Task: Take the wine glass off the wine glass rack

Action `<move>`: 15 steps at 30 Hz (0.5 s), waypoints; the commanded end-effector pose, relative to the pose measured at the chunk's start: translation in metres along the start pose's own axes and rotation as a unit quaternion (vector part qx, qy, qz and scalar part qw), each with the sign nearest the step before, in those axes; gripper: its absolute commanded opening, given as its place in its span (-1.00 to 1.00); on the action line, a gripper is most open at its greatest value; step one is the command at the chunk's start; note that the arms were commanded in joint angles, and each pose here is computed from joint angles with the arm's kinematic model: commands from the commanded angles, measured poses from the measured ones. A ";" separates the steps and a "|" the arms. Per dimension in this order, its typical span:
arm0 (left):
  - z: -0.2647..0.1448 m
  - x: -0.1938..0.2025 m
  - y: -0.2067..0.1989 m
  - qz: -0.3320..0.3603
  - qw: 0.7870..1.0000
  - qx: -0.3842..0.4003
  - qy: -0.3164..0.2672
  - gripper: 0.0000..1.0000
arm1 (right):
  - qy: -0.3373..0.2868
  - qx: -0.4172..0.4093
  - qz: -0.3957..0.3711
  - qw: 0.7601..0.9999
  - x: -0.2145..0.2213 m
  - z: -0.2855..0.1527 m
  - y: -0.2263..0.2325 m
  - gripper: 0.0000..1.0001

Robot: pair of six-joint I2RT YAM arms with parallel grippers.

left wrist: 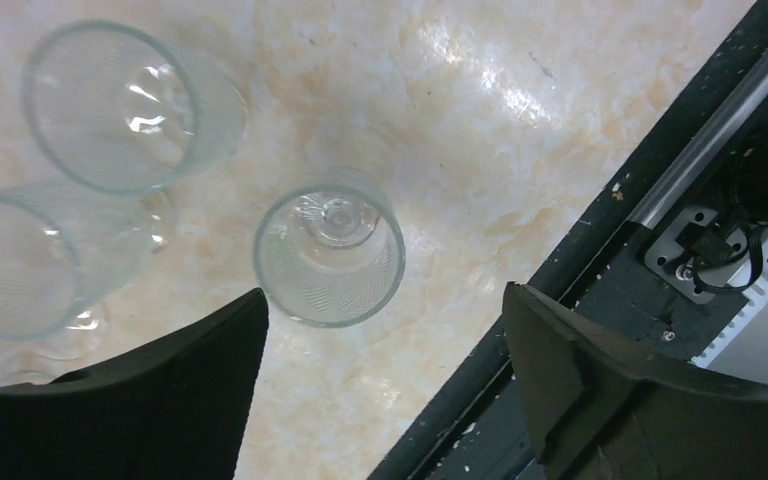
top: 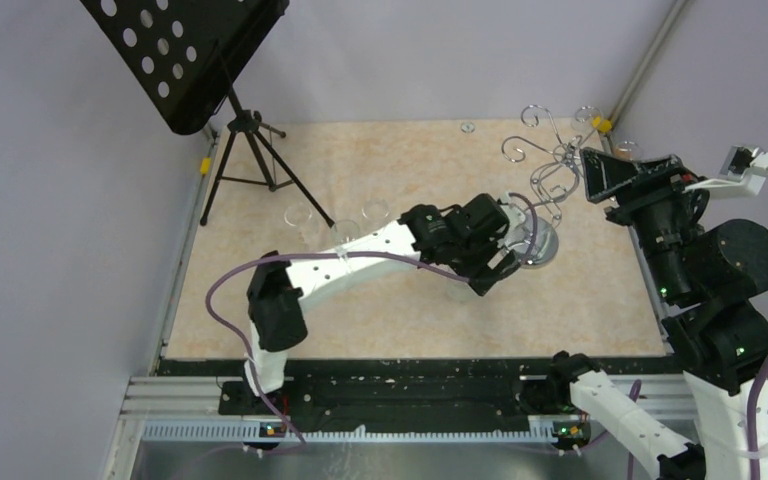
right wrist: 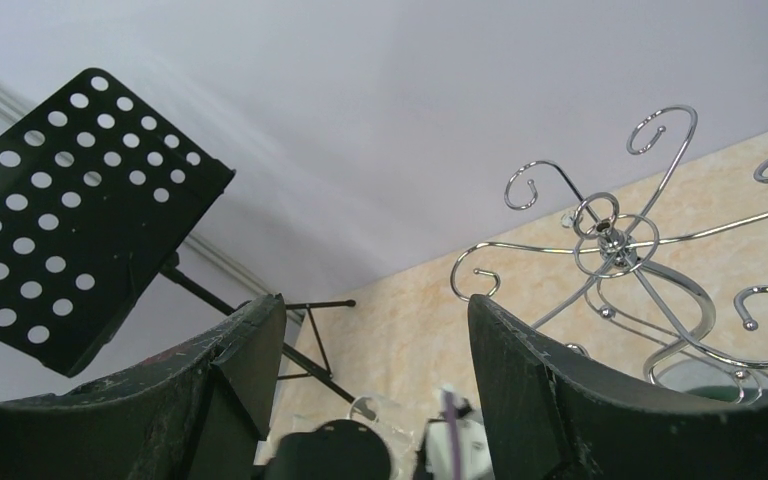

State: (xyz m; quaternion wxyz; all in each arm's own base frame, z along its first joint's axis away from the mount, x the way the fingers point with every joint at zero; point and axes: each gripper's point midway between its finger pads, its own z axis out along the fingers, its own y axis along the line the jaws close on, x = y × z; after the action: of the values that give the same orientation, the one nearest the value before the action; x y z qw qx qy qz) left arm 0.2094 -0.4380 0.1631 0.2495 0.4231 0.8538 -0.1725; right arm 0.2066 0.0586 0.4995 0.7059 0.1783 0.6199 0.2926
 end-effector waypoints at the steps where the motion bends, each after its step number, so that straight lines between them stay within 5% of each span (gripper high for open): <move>1: -0.072 -0.038 0.013 -0.004 0.996 -0.018 -0.092 0.86 | -0.005 -0.008 -0.009 1.000 -0.006 -0.004 0.004 0.36; 7: -0.127 -0.038 0.069 -0.042 0.982 -0.128 -0.134 0.93 | -0.018 0.008 -0.029 0.999 -0.015 -0.006 -0.001 0.37; 15: -0.216 -0.019 0.122 -0.075 0.937 -0.258 -0.221 0.96 | -0.002 0.052 -0.076 0.996 -0.008 -0.013 -0.024 0.38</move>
State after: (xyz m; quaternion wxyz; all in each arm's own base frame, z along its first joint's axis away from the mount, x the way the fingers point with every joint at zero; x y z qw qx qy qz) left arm 0.2553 -0.3177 0.3076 0.4543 0.2755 0.8421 -0.0929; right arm 0.2064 0.0486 0.4879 0.7075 0.1707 0.6399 0.2466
